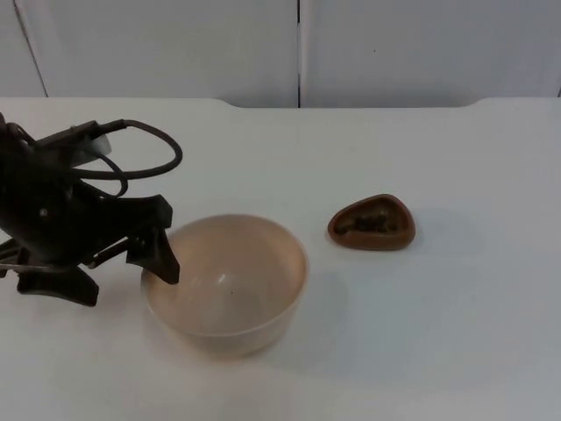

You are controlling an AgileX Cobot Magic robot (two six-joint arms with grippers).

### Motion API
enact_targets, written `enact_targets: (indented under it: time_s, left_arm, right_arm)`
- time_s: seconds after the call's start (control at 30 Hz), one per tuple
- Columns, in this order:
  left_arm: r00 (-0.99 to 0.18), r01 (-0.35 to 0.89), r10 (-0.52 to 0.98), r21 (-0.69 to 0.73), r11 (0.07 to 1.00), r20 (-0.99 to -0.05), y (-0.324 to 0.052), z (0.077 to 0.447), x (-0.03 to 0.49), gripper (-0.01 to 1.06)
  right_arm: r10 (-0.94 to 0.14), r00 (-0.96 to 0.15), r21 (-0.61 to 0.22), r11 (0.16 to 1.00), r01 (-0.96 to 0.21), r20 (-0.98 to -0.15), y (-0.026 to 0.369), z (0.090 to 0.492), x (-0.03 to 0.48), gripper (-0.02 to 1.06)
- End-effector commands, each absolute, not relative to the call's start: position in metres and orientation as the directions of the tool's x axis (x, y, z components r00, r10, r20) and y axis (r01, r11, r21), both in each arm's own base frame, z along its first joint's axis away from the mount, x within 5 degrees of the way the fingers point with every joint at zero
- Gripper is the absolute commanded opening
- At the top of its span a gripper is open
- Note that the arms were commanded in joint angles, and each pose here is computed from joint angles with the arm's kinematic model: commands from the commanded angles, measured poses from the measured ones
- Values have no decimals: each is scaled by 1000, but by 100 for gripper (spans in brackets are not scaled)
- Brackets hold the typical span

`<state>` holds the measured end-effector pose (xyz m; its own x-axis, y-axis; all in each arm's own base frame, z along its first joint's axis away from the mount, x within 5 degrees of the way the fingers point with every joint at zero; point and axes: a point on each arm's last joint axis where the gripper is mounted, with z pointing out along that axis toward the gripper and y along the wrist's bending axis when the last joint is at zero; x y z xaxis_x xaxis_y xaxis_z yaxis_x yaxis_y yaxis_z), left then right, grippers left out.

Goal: Pick up the bowl with the left hand and pour the coffee beans from the cup into the bowl with the right hand.

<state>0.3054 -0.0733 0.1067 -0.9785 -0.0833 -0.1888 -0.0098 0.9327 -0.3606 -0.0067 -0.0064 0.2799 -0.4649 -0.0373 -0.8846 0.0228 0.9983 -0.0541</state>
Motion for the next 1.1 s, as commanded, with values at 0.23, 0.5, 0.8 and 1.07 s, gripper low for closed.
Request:
enact_targets:
  time_s: [0.23,0.5,0.8,1.07]
  left_arm:
    - [-975,-8,-89,-361,933,-206,-76,108,307,77]
    - [-974,-8,-89,-361,933,-207,-76,108,307,46]
    - [-975,-15,-95,-364,931,-203,-76,108,307,0]
    - [-981,-23,-95,-385,923,-170,-78,110,304,0]
  right_arm:
    - [-42,-458,-62,998,29,-888,-7,280,-7,105]
    - [-42,-458,-62,998,29,-888,-7,280,-7,105]
    - [-42,-458,-62,998,29,-888,-7,280,-7,105]
    - [-42,-458,-62,998,29,-888,-7,280,-7,105]
